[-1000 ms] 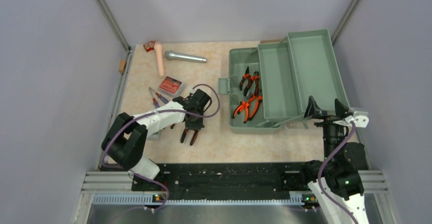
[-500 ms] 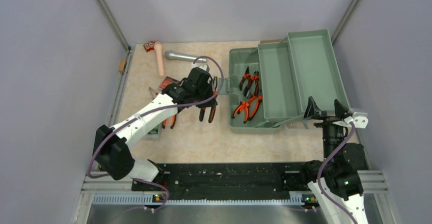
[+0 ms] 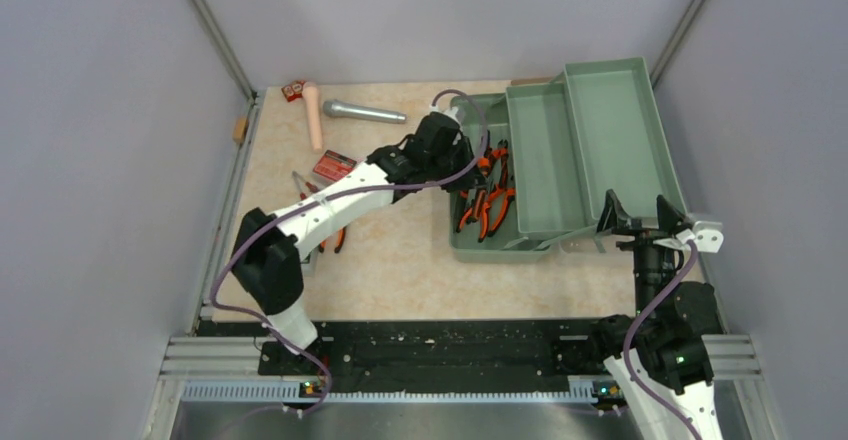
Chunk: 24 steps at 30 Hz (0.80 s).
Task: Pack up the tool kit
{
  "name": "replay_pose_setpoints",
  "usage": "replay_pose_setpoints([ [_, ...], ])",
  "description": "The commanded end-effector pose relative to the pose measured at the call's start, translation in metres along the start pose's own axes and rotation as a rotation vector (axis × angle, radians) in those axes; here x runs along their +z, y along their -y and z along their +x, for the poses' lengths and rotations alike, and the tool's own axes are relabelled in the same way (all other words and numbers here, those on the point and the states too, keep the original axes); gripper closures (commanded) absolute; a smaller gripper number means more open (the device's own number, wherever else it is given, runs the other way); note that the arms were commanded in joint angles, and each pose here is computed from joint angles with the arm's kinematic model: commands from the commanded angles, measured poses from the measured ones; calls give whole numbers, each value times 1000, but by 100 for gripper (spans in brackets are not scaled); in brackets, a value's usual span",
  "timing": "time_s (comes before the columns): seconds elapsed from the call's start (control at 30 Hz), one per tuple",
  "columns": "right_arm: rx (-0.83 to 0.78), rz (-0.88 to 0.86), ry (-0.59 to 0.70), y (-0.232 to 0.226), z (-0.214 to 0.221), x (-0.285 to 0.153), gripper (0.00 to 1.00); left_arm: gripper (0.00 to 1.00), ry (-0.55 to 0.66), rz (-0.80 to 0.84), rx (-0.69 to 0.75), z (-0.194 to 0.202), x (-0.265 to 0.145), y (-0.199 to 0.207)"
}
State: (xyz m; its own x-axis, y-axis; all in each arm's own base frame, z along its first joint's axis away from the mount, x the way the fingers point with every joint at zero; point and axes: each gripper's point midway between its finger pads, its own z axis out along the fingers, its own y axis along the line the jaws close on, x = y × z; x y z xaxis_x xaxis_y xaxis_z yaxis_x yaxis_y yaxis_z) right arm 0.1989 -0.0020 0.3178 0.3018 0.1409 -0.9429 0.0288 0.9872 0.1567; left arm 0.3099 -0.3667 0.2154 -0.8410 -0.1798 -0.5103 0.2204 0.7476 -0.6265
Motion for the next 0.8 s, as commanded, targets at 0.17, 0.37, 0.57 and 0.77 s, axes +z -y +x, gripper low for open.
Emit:
replay_pose_setpoints([
  [0.17,10,-14,36,-3,-9,0,8,100,71,139,-74,-29,46,46],
  [0.37,8,-12,31,-3,-8,0,8,84,22,174,-69,-23,63,56],
  [0.57,8,-11,32,-2,-8,1,8,44,42,109,-15,-22,53,42],
  [0.77,9,-13,32,-3,-8,1,8,31,105,11,57,-31,24,21],
])
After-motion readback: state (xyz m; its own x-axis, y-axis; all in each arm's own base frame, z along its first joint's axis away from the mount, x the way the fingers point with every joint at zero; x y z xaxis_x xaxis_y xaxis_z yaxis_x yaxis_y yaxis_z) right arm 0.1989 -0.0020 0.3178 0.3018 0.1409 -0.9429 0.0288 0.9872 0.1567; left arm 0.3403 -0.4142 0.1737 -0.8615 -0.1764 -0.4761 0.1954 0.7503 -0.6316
